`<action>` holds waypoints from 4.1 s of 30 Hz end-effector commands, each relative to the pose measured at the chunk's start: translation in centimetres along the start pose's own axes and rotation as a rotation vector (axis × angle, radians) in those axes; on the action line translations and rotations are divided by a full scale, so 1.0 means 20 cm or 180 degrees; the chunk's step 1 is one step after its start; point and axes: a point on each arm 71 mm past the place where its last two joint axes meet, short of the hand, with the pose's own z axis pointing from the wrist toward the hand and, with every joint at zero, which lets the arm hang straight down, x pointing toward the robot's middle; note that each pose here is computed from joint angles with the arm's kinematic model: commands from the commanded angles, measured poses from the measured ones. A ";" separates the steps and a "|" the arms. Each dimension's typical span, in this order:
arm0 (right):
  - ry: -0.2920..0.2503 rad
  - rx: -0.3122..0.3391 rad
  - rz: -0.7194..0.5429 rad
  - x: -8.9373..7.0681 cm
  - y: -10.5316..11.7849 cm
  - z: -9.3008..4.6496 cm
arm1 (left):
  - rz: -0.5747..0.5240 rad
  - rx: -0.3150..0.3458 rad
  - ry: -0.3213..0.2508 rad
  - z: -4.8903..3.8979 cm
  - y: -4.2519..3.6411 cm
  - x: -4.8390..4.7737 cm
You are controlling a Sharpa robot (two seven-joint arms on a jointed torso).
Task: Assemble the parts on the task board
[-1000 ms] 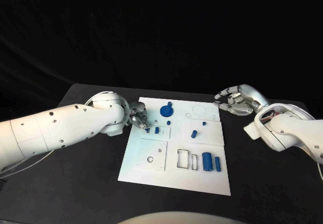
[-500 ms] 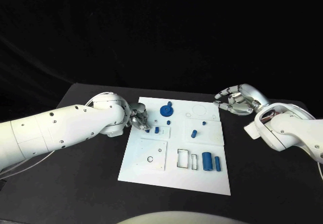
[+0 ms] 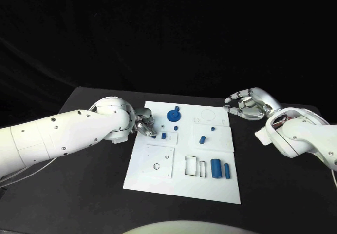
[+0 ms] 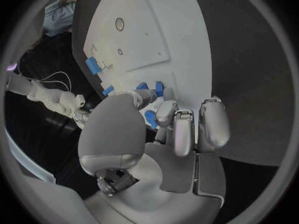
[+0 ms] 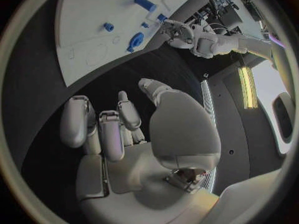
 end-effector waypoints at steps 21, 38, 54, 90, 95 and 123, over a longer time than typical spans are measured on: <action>0.0005 -0.0027 -0.0028 0.00 0.00 0.00 | -0.0007 0.0055 0.0169 -0.002 -0.026 0.041; 0.0030 -0.0047 -0.0017 0.01 0.01 0.00 | -0.0167 0.0040 0.0171 0.021 -0.022 0.037; 0.0033 -0.0023 -0.0009 0.01 0.00 0.00 | -0.0214 -0.0002 0.0180 0.043 -0.008 0.055; 0.0006 -0.0018 0.0009 0.00 0.00 0.00 | -0.0338 -0.0023 0.0095 0.034 0.023 0.026; 0.0005 -0.0015 0.0008 0.00 0.00 0.00 | -0.0355 0.0007 0.0078 0.024 0.013 0.010; 0.0004 0.0016 -0.0003 0.00 -0.01 0.00 | -0.0628 0.0160 -0.0256 -0.020 0.008 -0.093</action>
